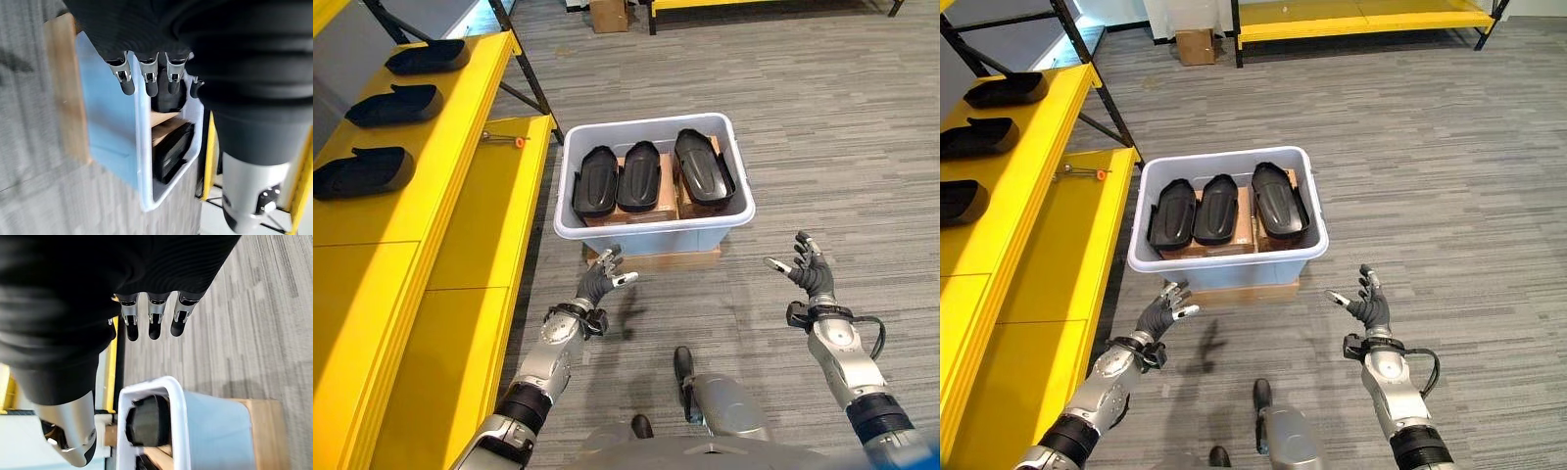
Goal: Move parts from the plastic box to the shelf.
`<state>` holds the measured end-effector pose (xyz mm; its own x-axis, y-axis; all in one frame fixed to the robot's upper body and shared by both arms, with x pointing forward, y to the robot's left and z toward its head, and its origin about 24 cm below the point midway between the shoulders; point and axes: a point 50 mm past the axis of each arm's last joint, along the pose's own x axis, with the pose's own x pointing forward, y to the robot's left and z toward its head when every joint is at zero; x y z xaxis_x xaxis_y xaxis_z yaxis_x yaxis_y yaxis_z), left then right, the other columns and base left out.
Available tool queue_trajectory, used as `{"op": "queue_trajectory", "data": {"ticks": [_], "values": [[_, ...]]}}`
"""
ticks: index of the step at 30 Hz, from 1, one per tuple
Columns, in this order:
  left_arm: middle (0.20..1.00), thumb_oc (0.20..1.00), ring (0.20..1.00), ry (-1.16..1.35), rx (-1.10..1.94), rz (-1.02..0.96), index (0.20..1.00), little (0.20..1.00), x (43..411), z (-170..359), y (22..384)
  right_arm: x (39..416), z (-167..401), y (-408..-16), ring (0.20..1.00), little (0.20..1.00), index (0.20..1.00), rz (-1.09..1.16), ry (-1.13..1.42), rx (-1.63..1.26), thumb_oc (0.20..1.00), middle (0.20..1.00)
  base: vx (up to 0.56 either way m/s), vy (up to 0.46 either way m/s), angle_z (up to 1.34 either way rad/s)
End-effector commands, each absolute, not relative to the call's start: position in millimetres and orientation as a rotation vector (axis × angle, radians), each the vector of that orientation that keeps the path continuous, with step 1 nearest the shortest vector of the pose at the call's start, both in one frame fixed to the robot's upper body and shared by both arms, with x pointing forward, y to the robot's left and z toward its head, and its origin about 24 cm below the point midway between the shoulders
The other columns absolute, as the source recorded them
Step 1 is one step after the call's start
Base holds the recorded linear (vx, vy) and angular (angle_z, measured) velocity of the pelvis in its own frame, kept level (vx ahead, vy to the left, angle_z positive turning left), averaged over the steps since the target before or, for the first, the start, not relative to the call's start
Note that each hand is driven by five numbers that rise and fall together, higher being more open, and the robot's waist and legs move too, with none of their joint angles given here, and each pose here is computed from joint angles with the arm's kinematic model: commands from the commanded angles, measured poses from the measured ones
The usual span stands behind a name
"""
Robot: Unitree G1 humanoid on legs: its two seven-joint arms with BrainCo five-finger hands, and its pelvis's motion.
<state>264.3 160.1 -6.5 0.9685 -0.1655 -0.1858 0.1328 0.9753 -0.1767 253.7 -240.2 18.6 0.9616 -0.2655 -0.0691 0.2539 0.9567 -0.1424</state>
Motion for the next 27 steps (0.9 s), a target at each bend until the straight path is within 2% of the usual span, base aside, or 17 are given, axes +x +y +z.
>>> {"op": "queue_trajectory", "data": {"ticks": [1,5,8,14,27], "values": [[1.000,1.000,1.000,0.062,-0.216,-0.033,1.000,1.000,259.0,8.9,177.3,246.5,33.2,-236.1,1.000,1.000,1.000,-0.208,-0.028,-0.150,1.000,1.000,0.06,-0.274,-0.05],[1.000,1.000,1.000,0.069,-0.207,0.001,1.000,1.000,258.5,8.9,186.8,245.3,28.2,-231.8,1.000,1.000,1.000,-0.165,-0.018,-0.140,1.000,1.000,0.07,-0.163,-0.12],[1.000,1.000,1.000,0.131,-0.260,0.085,1.000,1.000,249.7,-9.9,198.0,243.1,16.0,-235.7,1.000,1.000,1.000,-0.160,0.085,-0.152,1.000,1.000,0.38,0.349,-0.50],[1.000,1.000,1.000,0.151,-0.232,0.069,1.000,1.000,255.2,-12.2,192.9,240.7,11.0,-235.7,1.000,1.000,1.000,-0.160,0.098,-0.146,1.000,1.000,0.14,0.187,-0.46],[1.000,1.000,1.000,0.171,-0.190,0.022,1.000,1.000,262.7,-7.9,183.2,241.1,10.0,-228.9,1.000,1.000,1.000,-0.217,0.098,-0.114,1.000,1.000,0.06,0.106,0.21]]}}
